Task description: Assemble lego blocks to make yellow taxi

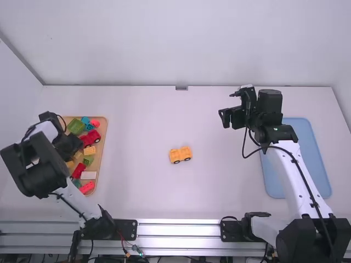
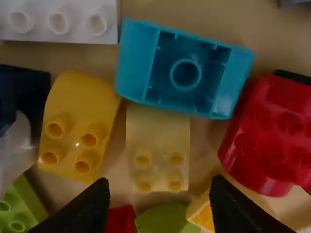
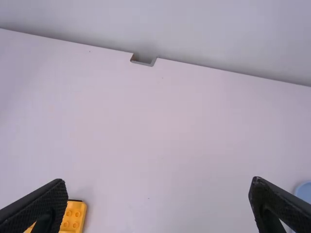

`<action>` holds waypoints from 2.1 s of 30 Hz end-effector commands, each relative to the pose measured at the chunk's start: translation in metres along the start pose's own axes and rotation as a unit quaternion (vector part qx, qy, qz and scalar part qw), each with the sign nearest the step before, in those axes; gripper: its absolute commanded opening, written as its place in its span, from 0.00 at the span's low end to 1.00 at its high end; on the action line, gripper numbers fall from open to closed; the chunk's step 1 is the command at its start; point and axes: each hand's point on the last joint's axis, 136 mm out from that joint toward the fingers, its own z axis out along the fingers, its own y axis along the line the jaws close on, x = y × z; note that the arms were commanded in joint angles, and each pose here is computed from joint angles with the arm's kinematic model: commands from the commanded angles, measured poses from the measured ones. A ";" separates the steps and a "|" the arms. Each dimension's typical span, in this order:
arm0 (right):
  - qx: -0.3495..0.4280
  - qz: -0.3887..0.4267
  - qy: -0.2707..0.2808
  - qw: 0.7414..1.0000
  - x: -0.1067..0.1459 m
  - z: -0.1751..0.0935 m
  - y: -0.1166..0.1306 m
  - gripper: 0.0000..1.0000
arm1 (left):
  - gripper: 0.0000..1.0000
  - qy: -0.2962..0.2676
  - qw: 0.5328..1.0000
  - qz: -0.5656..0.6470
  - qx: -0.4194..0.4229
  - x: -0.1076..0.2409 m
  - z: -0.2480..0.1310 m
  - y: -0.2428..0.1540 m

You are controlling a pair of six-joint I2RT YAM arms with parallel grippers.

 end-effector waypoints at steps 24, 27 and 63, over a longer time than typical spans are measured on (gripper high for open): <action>-0.003 -0.002 -0.011 1.000 -0.013 -0.003 0.002 0.98 | 0.42 -0.016 0.999 -0.013 -0.027 0.000 0.025 0.010; -0.003 -0.002 -0.010 1.000 -0.012 -0.003 0.002 0.99 | 0.42 -0.016 1.000 -0.007 -0.026 0.003 0.028 0.007; -0.004 0.000 -0.005 1.000 -0.010 -0.003 0.003 0.98 | 0.02 -0.028 0.974 -0.209 0.085 0.058 -0.091 -0.065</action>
